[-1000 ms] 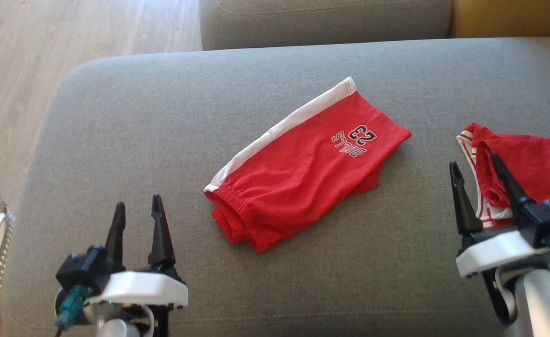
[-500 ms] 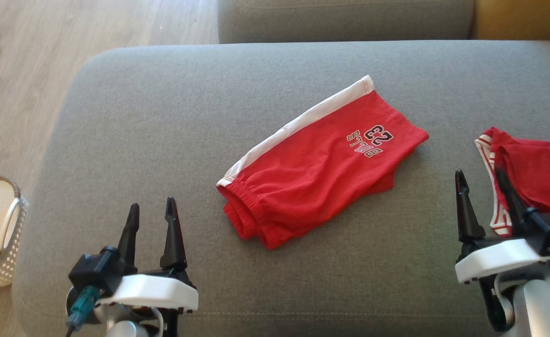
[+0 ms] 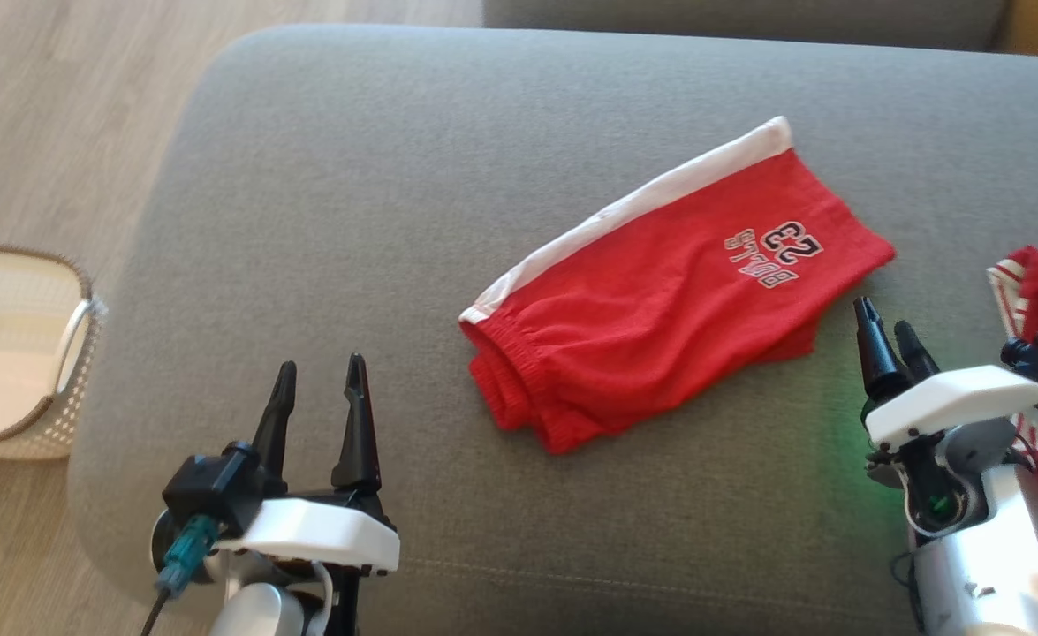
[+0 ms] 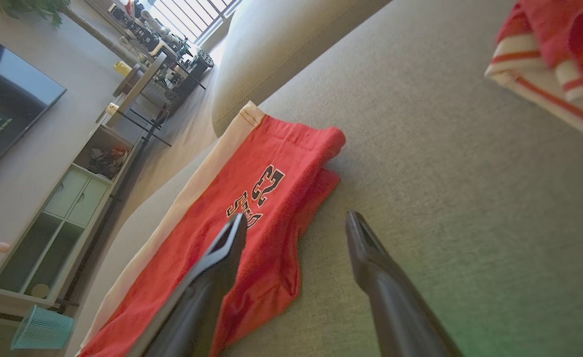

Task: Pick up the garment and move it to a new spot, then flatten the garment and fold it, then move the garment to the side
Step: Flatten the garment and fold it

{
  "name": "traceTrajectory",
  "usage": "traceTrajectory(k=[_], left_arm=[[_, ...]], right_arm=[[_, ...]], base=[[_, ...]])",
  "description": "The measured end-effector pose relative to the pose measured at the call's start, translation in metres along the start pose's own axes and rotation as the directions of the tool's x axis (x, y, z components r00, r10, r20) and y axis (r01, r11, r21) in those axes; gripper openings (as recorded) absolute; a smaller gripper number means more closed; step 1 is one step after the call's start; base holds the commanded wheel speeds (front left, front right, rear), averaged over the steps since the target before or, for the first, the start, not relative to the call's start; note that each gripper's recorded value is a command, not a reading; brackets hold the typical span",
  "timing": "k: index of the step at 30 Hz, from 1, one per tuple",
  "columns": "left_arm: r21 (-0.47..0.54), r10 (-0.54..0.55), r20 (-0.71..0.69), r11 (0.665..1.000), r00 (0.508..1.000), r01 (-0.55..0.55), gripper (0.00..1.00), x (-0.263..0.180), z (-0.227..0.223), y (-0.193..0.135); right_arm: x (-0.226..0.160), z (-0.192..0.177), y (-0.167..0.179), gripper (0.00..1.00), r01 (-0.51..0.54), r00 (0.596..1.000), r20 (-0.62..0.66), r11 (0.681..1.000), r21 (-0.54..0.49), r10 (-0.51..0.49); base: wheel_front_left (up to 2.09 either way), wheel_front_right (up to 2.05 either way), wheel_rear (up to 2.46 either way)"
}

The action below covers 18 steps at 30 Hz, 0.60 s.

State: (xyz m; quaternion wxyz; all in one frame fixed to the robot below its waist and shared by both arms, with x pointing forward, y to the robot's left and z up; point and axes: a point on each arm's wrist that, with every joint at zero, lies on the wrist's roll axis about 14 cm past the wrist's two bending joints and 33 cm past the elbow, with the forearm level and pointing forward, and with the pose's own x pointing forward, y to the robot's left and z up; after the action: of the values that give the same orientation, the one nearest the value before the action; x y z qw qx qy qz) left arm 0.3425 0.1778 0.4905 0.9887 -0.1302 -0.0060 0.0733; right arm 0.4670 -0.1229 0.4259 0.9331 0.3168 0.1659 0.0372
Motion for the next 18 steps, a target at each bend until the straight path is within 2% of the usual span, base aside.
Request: traceTrajectory(k=[3, 8, 13, 18], left_arm=[[0.003, 0.019, -0.006, 1.0, 1.0, -0.019, 1.0, -0.002, -0.001, 0.005], [0.001, 0.053, -0.012, 0.999, 0.999, -0.053, 1.0, -0.005, -0.002, 0.014], [-0.038, 0.097, -0.016, 0.994, 0.995, -0.098, 1.0, -0.007, -0.002, 0.024], [-0.031, 0.107, 0.002, 0.994, 0.994, -0.107, 1.0, -0.004, 0.005, 0.025]], right_arm=[[0.011, -0.016, -0.001, 1.0, 0.02, 0.997, -0.076, 0.996, 0.085, -0.013], [0.027, -0.038, -0.001, 1.0, 0.056, 0.983, -0.18, 0.986, 0.154, -0.028], [0.045, -0.04, 0.003, 1.0, 0.082, 0.975, -0.219, 0.971, 0.227, -0.031], [0.06, -0.046, 0.011, 1.0, 0.074, 0.964, -0.267, 0.977, 0.202, -0.018]], base=[[0.0, 0.0, 0.0], [0.0, 0.0, 0.0], [0.0, 0.0, 0.0], [0.0, 0.0, 0.0]])
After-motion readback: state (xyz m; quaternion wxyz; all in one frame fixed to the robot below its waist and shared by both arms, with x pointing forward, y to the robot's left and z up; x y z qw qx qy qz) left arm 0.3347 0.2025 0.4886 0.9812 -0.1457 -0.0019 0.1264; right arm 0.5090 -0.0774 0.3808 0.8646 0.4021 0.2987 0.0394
